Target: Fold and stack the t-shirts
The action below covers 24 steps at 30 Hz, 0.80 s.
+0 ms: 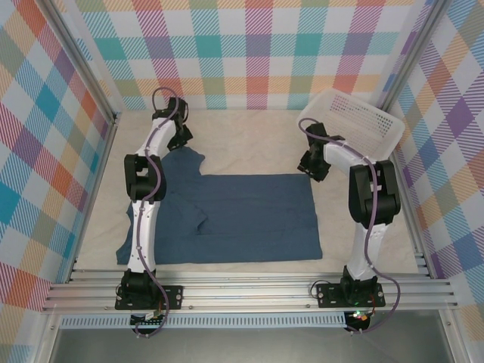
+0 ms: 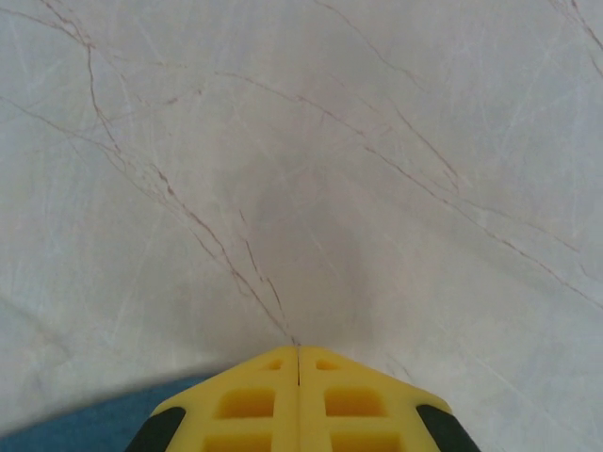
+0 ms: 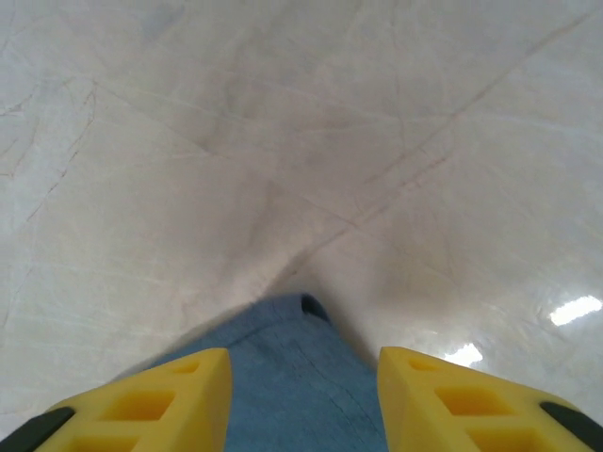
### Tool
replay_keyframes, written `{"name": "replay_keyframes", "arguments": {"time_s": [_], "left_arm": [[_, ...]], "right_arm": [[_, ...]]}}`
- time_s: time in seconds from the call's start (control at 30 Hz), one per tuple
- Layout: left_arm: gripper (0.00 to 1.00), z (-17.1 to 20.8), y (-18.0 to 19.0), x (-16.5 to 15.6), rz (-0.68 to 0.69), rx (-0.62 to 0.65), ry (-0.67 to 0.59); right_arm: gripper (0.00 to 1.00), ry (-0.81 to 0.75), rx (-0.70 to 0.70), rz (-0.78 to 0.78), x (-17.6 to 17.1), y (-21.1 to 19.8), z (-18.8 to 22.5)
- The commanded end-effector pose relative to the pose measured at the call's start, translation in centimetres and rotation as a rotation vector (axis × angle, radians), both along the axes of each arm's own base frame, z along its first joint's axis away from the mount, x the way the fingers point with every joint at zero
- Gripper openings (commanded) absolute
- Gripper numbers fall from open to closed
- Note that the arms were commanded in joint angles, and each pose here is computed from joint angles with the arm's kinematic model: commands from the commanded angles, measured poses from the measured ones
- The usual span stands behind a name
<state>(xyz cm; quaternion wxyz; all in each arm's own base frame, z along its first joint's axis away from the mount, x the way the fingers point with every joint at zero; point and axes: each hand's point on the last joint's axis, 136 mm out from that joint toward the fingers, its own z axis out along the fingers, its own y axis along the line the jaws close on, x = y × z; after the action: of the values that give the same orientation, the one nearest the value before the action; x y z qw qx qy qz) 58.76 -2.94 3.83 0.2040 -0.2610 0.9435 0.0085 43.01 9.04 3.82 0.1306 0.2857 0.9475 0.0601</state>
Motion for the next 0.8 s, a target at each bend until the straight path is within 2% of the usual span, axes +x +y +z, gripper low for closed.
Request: {"name": "replay_keyframes", "arguments": {"time_s": [0.0,0.33,0.47,0.6,0.77], "left_arm": [[0.00,5.6,-0.4,-0.5,0.006,-0.003,-0.064],[0.00,9.1,-1.1,-0.4,0.003,-0.040,-0.131],[0.00,9.8,-1.2,-0.5,0.001,-0.049,-0.142],[0.00,10.5,-1.5,-0.4,-0.004,-0.066,-0.158],[0.00,11.9,-2.3,0.4,-0.011,-0.115,-0.207]], "right_arm": [[0.41,0.036,-0.010,0.020,0.8,0.2,-0.7],[0.32,0.097,-0.039,0.025,0.5,-0.1,-3.0],[0.20,0.094,-0.035,0.028,0.8,0.0,-2.9],[0.00,0.076,-0.047,0.024,1.0,-0.2,-2.1],[0.00,0.012,-0.095,0.049,2.4,-0.9,0.5]]}}
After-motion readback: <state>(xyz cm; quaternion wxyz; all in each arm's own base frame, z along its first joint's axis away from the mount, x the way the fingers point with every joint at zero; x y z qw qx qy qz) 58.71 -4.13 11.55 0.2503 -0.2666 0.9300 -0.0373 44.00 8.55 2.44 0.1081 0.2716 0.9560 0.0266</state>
